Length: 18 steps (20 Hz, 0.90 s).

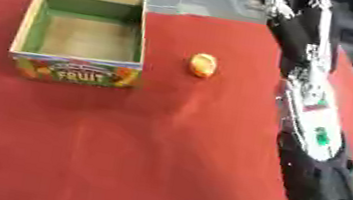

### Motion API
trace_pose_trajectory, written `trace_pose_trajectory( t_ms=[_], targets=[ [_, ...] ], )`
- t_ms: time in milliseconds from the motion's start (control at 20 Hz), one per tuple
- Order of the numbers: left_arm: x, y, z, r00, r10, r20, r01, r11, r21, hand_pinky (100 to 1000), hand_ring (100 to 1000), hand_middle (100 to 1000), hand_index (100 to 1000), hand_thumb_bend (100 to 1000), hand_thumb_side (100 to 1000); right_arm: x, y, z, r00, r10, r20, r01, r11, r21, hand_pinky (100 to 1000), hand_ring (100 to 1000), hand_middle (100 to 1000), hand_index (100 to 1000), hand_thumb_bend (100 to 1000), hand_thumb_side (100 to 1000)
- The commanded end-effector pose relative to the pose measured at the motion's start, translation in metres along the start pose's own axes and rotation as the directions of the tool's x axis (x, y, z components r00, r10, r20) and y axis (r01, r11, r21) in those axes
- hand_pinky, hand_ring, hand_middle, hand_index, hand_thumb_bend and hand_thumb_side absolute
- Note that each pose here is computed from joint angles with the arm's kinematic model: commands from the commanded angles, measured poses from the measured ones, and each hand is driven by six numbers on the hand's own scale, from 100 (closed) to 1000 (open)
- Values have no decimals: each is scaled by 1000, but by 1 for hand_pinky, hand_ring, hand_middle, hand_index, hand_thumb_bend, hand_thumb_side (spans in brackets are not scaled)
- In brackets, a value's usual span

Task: Pick up objects on the table and place them in the box.

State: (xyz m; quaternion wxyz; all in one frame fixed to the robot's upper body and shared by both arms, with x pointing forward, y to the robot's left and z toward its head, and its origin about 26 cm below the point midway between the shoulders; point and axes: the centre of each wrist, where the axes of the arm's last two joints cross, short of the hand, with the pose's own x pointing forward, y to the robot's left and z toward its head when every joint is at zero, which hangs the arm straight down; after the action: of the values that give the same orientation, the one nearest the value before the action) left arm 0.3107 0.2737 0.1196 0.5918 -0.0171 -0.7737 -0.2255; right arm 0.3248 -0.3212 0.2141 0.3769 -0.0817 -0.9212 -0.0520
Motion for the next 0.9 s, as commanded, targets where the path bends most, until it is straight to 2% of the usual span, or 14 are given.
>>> trace_pose_trajectory(
  t_ms=[50,250,550,600,650,700,800,900],
  targets=[
    [7,3,-1,1000,-18,23,18,1000,-3,505,502,546,544,292,372,12,-6,-11,998,37,45,-38,999,28,641,798,686,783,230,277],
    [7,3,-1,1000,-18,22,18,1000,-6,505,502,547,545,291,372,19,-11,-25,993,87,77,-94,992,87,642,801,689,789,227,273],
    [7,3,0,1000,-19,20,20,1000,-8,505,503,546,545,290,372,16,-28,-55,969,231,87,-243,955,170,645,806,697,797,225,276],
    [7,2,-1,1000,-19,20,19,1000,-11,505,503,546,545,290,373,12,-32,-61,961,264,77,-274,943,187,645,808,701,802,220,279],
    [7,2,-1,1000,-19,20,19,1000,-14,506,503,547,545,289,377,8,-36,-66,952,298,67,-306,930,204,648,810,704,806,149,202],
    [6,2,-1,1000,-19,19,20,1000,-16,506,503,546,545,290,373,4,-40,-72,940,335,60,-339,913,226,649,812,709,810,216,285],
    [6,2,-1,1000,-21,18,21,1000,-19,506,503,546,545,289,372,-6,-48,-82,914,402,48,-399,874,277,654,817,717,814,217,288],
    [5,2,0,1000,-21,14,22,1000,-22,506,504,546,545,288,372,-17,-55,-91,876,480,35,-463,819,338,663,823,729,821,221,292]
  ],
)
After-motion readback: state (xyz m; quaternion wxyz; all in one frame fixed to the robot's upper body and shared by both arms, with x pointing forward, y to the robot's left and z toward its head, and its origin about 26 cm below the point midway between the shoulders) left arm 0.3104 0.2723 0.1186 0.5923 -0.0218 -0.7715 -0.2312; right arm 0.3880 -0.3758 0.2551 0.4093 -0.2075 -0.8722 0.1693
